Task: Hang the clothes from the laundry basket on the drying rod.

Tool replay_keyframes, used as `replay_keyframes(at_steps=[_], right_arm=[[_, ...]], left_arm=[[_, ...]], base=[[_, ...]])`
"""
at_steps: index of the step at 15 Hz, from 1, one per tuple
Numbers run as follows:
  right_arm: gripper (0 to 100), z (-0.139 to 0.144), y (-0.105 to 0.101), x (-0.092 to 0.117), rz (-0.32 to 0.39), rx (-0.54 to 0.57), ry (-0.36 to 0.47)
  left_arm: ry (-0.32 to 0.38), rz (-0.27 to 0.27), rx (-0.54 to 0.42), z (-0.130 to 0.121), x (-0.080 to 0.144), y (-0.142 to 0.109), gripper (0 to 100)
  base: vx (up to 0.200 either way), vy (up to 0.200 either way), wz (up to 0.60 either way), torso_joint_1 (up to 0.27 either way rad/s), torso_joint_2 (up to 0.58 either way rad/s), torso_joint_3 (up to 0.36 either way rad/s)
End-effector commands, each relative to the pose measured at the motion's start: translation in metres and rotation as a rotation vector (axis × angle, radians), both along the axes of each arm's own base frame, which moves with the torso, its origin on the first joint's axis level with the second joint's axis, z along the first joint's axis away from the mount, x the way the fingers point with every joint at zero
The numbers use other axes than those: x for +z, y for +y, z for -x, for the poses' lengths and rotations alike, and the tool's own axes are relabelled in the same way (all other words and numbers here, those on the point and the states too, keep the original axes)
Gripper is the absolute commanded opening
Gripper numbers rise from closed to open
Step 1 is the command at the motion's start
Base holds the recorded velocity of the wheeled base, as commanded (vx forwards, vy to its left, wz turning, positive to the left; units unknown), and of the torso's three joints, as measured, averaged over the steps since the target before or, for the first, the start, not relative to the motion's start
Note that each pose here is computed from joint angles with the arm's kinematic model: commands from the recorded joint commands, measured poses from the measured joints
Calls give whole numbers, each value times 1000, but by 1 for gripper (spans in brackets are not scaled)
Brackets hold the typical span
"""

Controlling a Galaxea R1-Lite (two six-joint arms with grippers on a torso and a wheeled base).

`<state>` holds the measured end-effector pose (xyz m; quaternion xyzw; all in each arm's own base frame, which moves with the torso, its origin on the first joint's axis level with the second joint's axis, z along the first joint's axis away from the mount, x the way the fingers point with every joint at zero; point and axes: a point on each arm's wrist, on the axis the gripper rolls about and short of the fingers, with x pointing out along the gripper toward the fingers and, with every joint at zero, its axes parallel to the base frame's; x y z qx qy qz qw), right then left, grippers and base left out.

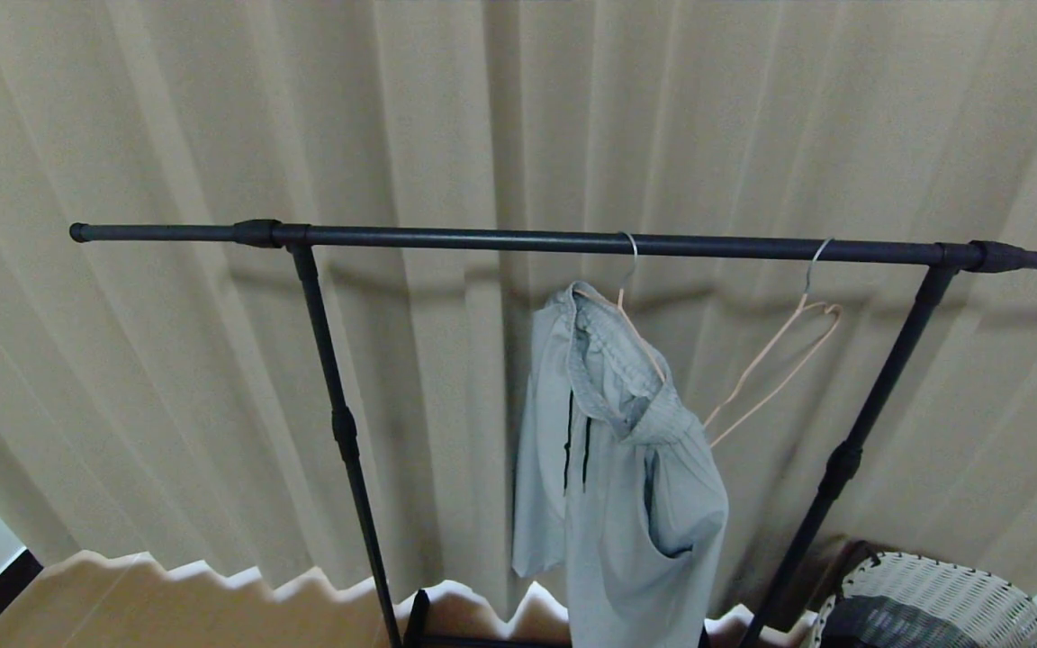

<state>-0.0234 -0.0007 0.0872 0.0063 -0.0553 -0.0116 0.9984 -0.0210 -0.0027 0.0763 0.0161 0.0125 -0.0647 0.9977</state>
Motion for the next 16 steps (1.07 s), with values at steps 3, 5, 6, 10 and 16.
replay_keyframes(at_steps=[3,5,6,10,16], right_arm=[[100,0,0,0,0,1,0],[100,0,0,0,0,1,0],[100,0,0,0,3,0,0],[100,0,0,0,-3,0,0],[100,0,0,0,9,-5,2]], left_arm=[[-28,-3,3,2,-1,0,100],[-27,0,6,2,-1,0,100],[-27,0,8,2,-1,0,100],[-27,-1,8,2,-1,0,100],[-26,-6,6,2,-1,0,100]], base=[[0,0,0,0,0,0],[0,0,0,0,0,0],[-200,0,0,2,2,2],[-200,0,0,2,1,0],[-100,0,0,2,0,0]])
